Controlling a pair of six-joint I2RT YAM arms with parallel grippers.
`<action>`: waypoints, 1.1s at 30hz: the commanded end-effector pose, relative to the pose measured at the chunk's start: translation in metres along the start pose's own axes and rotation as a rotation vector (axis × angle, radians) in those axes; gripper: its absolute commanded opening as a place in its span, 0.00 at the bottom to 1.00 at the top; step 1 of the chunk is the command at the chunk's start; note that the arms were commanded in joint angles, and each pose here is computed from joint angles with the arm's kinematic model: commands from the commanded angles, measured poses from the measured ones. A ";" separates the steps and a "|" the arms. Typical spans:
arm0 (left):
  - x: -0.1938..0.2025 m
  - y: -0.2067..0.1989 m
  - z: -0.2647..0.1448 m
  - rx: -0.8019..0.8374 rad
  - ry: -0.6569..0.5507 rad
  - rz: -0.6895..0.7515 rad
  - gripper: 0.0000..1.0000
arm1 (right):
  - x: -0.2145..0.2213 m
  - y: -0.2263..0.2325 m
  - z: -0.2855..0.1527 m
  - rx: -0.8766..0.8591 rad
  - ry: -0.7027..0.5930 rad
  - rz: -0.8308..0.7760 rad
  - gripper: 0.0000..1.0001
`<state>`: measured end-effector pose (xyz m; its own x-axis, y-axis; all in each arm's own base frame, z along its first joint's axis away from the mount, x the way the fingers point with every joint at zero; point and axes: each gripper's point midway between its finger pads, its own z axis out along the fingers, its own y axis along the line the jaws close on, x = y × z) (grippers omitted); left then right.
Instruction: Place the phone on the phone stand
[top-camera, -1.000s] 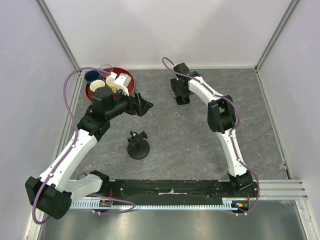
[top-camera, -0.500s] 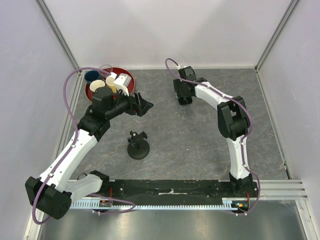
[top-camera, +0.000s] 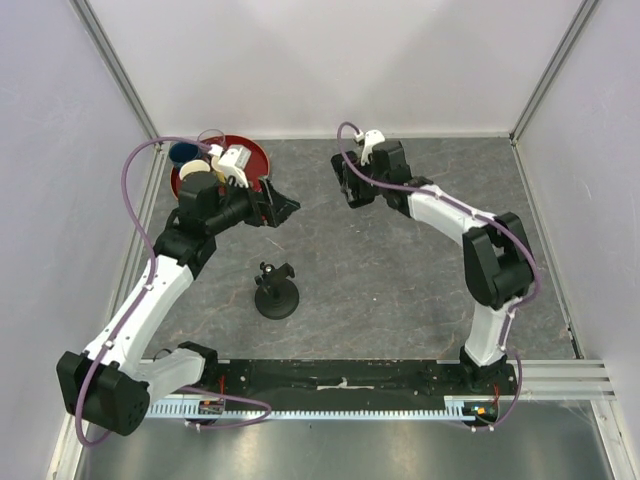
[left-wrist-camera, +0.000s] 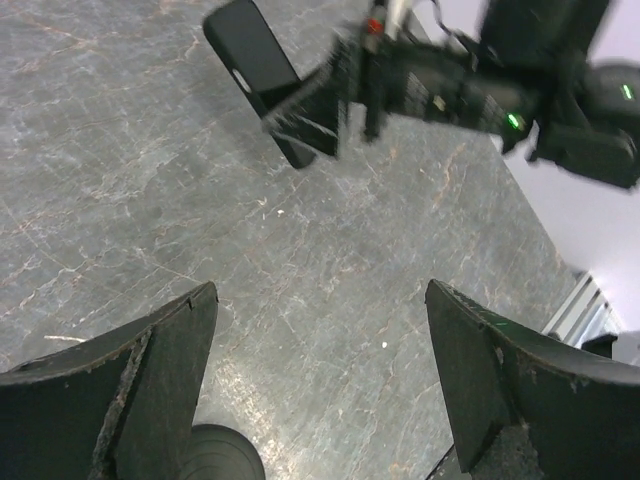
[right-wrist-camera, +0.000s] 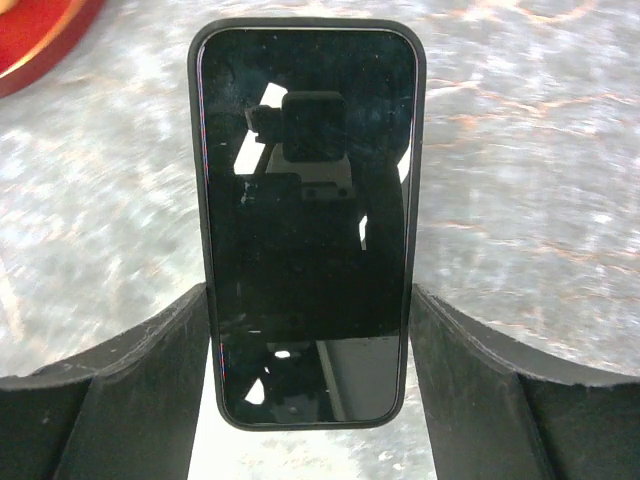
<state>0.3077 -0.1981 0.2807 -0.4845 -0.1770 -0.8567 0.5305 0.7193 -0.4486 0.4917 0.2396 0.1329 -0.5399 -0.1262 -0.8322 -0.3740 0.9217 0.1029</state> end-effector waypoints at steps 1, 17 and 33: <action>-0.015 0.006 -0.003 0.027 -0.061 -0.099 0.91 | -0.088 0.076 -0.073 -0.303 -0.401 -0.179 0.00; -0.009 0.022 0.008 0.081 -0.010 -0.201 0.92 | -0.085 0.172 -0.122 -0.538 -0.494 -0.466 0.00; -0.011 0.043 0.005 0.017 -0.031 -0.254 0.88 | -0.073 0.207 -0.148 -0.644 -0.477 -0.593 0.00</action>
<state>0.3390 -0.1658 0.2588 -0.5904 -0.3489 -0.7278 0.3885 0.6675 -0.6352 0.3504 0.3770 0.2177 -0.0095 -0.3237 -0.9461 -0.9064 0.4024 -0.1286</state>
